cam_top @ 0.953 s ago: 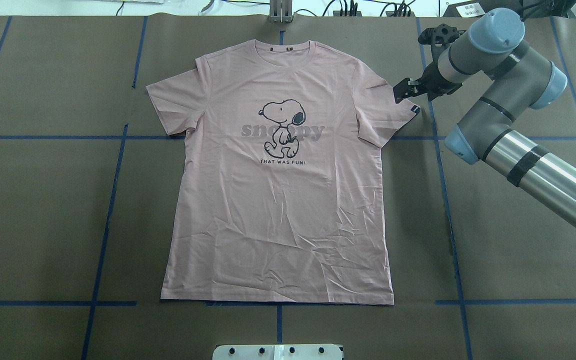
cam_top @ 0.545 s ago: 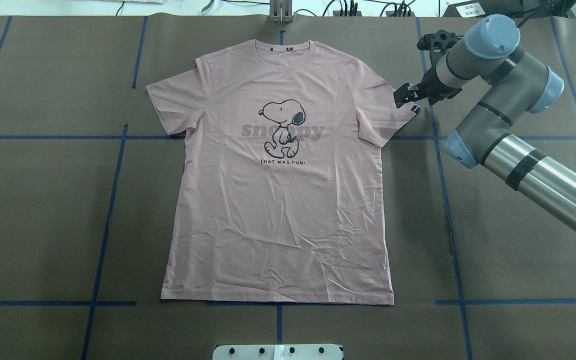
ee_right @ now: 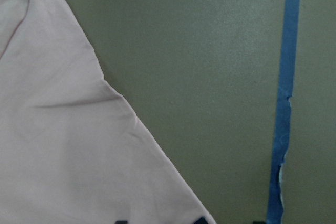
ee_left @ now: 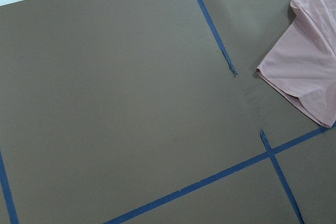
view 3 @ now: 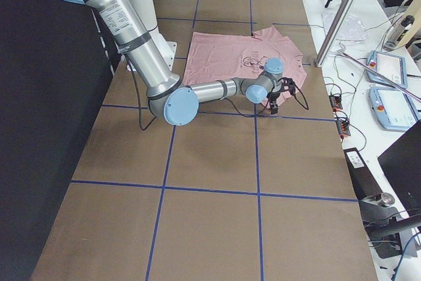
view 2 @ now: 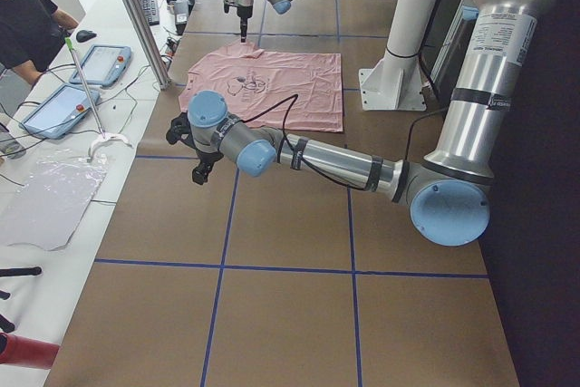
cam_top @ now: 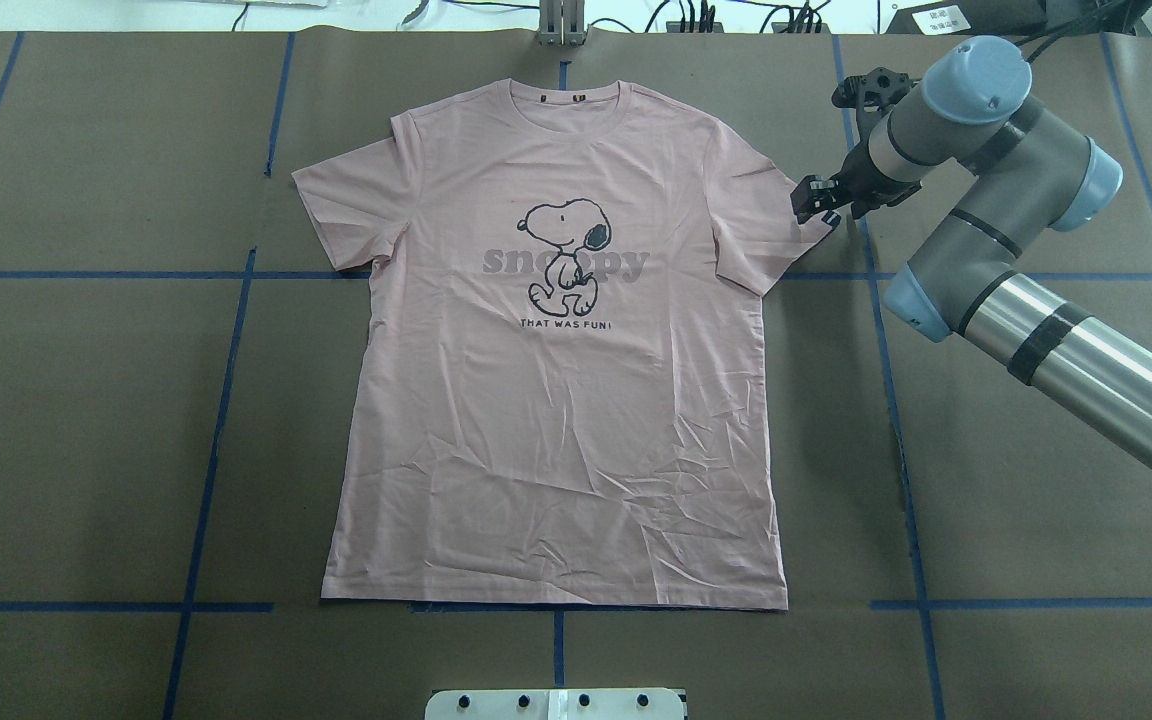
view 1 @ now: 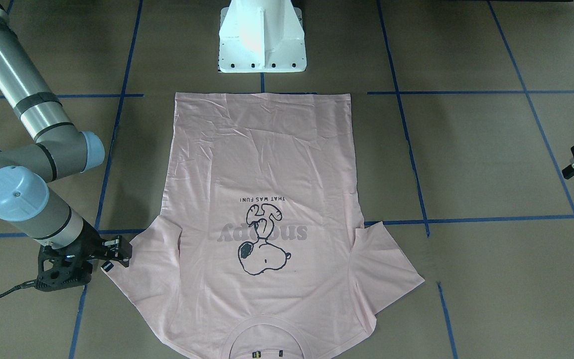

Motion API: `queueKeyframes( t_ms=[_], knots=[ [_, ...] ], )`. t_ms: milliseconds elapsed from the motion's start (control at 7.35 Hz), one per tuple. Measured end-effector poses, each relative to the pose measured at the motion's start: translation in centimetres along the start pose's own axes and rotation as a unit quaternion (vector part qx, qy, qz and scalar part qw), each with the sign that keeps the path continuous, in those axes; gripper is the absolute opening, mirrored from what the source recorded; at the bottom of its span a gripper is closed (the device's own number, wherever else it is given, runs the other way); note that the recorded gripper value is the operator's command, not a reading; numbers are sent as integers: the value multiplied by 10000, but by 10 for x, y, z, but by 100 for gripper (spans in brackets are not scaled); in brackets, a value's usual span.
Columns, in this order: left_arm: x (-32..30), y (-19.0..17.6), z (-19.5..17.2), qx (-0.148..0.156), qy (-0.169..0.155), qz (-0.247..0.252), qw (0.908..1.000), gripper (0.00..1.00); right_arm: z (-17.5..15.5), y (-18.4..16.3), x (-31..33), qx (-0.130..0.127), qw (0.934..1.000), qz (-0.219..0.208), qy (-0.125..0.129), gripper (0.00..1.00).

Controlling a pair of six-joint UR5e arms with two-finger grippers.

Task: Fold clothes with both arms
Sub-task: 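Reach the right gripper to the sleeve nearest it and grasp it, then fold the grasped sleeve inward over the shirt body with the right gripper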

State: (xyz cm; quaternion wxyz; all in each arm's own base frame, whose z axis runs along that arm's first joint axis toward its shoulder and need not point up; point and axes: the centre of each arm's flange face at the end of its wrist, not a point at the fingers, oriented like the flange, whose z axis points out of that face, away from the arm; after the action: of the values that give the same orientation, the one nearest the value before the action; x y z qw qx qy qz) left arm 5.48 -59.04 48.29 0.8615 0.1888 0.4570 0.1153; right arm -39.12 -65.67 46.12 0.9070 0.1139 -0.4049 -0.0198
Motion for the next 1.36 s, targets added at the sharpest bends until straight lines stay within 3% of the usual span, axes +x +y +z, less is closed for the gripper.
queueKeyframes(
  t_ms=[272, 681, 1361],
  knots=[
    [0, 0, 0, -3, 2, -5, 10000, 100, 1, 0, -2, 7, 10000, -17, 10, 0],
    [1, 0, -1, 6, 4, -7, 10000, 100, -6, -4, -13, 80, 9999, -90, -69, 0],
    [0, 2, -3, 23, -4, -8, 10000, 100, -55, -32, -99, 486, 9963, -409, -574, 0]
  ],
)
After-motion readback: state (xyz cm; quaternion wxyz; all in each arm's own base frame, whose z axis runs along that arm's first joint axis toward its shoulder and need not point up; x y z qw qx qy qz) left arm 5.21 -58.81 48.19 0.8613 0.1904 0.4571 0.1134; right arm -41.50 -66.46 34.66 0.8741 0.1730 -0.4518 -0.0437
